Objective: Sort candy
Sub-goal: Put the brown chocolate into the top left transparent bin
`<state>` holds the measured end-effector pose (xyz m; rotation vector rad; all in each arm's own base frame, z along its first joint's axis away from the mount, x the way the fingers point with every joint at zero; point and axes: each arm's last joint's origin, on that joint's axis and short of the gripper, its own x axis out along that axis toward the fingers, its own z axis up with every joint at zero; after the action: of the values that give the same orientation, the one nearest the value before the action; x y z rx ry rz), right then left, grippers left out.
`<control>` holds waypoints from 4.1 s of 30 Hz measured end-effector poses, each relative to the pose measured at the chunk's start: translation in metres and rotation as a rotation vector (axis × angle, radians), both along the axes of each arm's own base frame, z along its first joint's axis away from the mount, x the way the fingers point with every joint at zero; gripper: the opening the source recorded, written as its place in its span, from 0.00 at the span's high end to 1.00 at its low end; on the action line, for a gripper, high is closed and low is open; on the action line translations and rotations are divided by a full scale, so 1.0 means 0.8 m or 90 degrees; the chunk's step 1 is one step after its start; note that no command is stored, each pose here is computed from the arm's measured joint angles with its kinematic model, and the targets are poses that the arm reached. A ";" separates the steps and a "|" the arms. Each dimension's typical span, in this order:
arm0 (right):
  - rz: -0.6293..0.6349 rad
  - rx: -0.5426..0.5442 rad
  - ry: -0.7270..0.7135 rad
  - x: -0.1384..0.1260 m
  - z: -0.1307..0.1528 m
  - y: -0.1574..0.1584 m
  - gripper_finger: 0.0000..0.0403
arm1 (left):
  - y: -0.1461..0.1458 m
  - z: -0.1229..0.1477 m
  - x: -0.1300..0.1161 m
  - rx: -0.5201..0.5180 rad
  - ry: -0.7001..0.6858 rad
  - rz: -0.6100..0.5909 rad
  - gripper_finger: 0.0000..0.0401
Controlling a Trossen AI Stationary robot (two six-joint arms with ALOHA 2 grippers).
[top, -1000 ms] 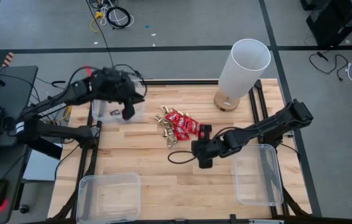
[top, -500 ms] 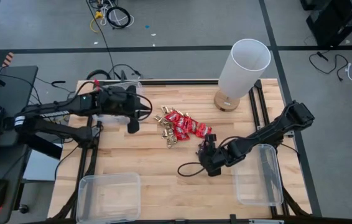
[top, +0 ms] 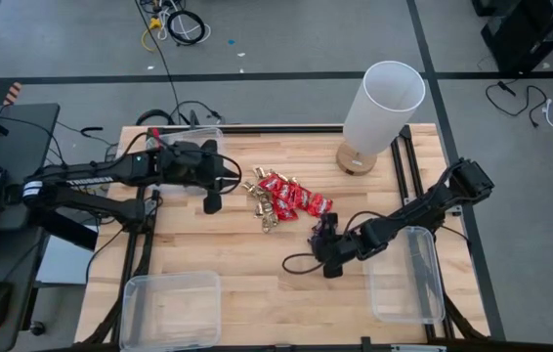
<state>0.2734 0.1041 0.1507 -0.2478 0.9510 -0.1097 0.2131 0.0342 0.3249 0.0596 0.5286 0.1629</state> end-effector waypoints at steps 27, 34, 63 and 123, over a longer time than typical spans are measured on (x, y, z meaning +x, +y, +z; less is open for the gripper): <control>-0.005 0.022 -0.002 -0.006 -0.017 -0.011 0.74 | 0.000 0.005 0.003 0.004 -0.029 0.000 0.84; -0.001 0.019 0.000 -0.006 -0.017 -0.011 0.74 | 0.000 0.006 0.003 0.005 -0.034 0.000 0.84; -0.017 -0.004 0.021 0.006 -0.043 -0.018 0.99 | 0.000 0.007 0.004 -0.003 -0.045 0.002 0.84; 0.186 0.167 -0.573 0.048 0.152 -0.054 1.00 | -0.065 -0.044 0.110 0.026 -0.110 -0.319 0.52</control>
<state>0.3115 0.0605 0.2726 -0.0706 0.0248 0.1669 0.3008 -0.0174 0.2898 0.2139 0.3250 -0.3081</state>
